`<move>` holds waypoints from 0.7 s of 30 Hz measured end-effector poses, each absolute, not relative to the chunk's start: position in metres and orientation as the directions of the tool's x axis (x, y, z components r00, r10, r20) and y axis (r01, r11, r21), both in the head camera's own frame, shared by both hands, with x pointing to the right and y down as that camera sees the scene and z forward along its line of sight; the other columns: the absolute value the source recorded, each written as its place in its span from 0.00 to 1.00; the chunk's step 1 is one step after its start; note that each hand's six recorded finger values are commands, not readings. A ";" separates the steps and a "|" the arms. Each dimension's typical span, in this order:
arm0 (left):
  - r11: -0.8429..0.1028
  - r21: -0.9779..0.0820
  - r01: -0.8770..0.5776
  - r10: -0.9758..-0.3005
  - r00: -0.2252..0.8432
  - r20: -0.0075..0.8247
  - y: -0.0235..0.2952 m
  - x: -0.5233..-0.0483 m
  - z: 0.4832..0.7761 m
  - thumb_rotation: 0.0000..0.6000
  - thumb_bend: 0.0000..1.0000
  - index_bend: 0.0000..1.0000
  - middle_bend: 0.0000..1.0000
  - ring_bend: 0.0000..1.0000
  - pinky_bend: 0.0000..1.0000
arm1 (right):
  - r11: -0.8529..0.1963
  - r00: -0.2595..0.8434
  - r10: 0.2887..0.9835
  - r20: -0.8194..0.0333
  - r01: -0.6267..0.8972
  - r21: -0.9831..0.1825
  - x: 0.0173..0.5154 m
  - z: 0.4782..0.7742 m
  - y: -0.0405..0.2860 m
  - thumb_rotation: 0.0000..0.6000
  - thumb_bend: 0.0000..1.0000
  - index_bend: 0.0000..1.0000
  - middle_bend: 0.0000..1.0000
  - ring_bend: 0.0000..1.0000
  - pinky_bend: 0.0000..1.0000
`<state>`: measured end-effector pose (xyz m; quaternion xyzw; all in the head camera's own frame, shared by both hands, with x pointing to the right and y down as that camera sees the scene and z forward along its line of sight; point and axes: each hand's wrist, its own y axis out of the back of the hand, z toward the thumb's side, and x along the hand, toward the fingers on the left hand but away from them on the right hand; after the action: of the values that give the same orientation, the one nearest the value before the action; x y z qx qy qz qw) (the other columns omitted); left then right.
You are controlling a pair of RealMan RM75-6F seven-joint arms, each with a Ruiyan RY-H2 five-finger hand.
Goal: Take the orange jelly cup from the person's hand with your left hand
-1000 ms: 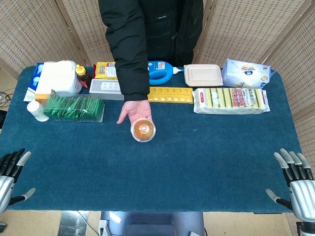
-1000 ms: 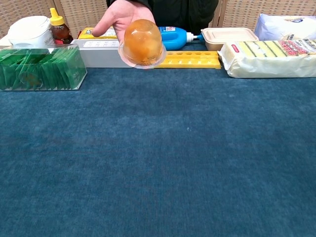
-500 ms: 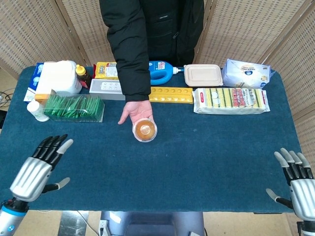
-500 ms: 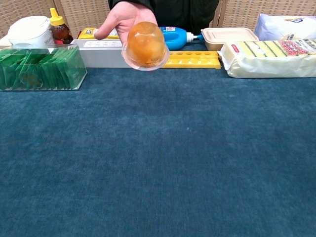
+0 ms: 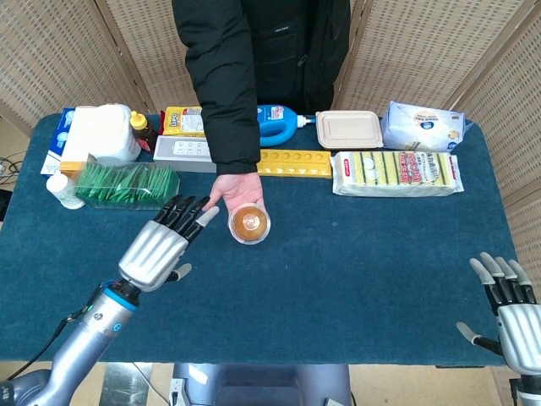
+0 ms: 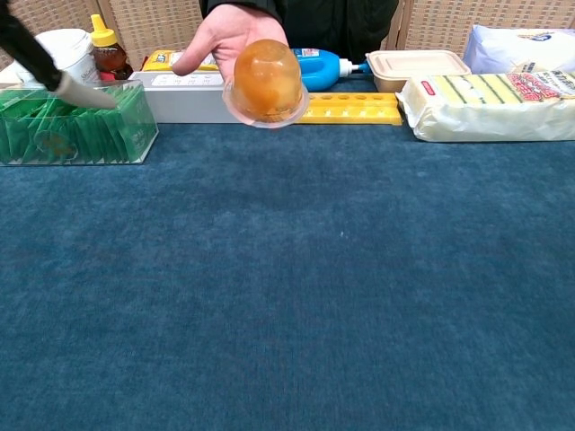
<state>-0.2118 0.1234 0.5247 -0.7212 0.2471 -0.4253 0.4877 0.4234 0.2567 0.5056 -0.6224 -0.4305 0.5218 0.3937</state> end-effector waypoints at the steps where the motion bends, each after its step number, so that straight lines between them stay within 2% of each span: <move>1: -0.401 -0.914 0.064 -0.768 0.520 0.374 0.122 -0.204 0.527 1.00 0.14 0.00 0.00 0.00 0.05 | -0.322 0.086 0.946 -0.313 0.125 -0.938 0.423 0.507 0.256 1.00 0.03 0.00 0.00 0.00 0.00; 8: -0.408 -0.907 0.105 -0.747 0.533 0.397 0.120 -0.145 0.542 1.00 0.17 0.00 0.00 0.00 0.05 | -0.338 0.091 0.940 -0.328 0.125 -0.933 0.423 0.511 0.255 1.00 0.03 0.00 0.00 0.00 0.00; 11: -0.413 -0.907 0.080 -0.750 0.535 0.388 0.117 -0.123 0.543 1.00 0.22 0.00 0.00 0.00 0.11 | -0.336 0.090 0.941 -0.326 0.133 -0.932 0.423 0.511 0.254 1.00 0.03 0.00 0.00 0.00 0.00; 21: -0.414 -0.907 0.083 -0.782 0.478 0.400 0.104 -0.103 0.558 1.00 0.24 0.00 0.00 0.00 0.17 | -0.339 0.085 0.940 -0.329 0.152 -0.929 0.428 0.511 0.252 1.00 0.03 0.00 0.00 0.00 0.00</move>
<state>-0.1032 0.1036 0.5576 -0.7115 0.2457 -0.4479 0.4826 0.4278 0.2521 0.5113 -0.6314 -0.4324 0.5203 0.3790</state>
